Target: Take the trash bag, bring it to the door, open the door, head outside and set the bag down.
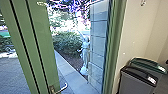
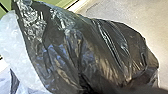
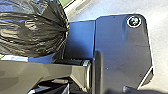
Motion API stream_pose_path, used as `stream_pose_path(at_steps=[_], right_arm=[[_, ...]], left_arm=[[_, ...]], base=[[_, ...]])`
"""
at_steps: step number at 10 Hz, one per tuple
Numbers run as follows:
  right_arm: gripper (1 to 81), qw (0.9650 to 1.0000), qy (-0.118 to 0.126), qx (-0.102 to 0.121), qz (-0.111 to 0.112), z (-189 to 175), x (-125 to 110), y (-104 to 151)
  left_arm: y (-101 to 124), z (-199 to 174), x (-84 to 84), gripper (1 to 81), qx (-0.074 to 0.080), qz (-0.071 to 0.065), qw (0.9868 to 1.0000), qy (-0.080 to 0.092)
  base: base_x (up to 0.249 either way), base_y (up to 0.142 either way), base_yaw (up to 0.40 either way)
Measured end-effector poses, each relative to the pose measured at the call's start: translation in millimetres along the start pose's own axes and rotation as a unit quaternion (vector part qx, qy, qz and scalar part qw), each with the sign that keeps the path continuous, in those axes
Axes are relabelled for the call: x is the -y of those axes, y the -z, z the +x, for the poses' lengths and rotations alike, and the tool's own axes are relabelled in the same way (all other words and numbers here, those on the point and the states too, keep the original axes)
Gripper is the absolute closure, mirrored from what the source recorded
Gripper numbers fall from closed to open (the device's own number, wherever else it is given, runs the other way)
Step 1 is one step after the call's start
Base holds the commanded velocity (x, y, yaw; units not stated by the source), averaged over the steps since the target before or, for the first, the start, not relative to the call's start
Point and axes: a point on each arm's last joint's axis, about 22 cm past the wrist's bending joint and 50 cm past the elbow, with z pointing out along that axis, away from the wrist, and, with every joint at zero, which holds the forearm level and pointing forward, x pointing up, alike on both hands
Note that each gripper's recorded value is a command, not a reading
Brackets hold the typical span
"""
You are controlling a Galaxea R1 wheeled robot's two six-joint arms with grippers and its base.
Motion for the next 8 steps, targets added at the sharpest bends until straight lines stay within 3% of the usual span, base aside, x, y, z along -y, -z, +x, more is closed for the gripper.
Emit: stream_pose_path(at_steps=[8], right_arm=[[1.0, 1.0000, 0.001, 0.000, 0.000, -0.4, 0.6, -0.3]], left_arm=[[0.5, -0.7, 1.7, 81.1, -0.002, 0.001, 1.0000, 0.000]], base=[[0.000, 0.000, 0.000]])
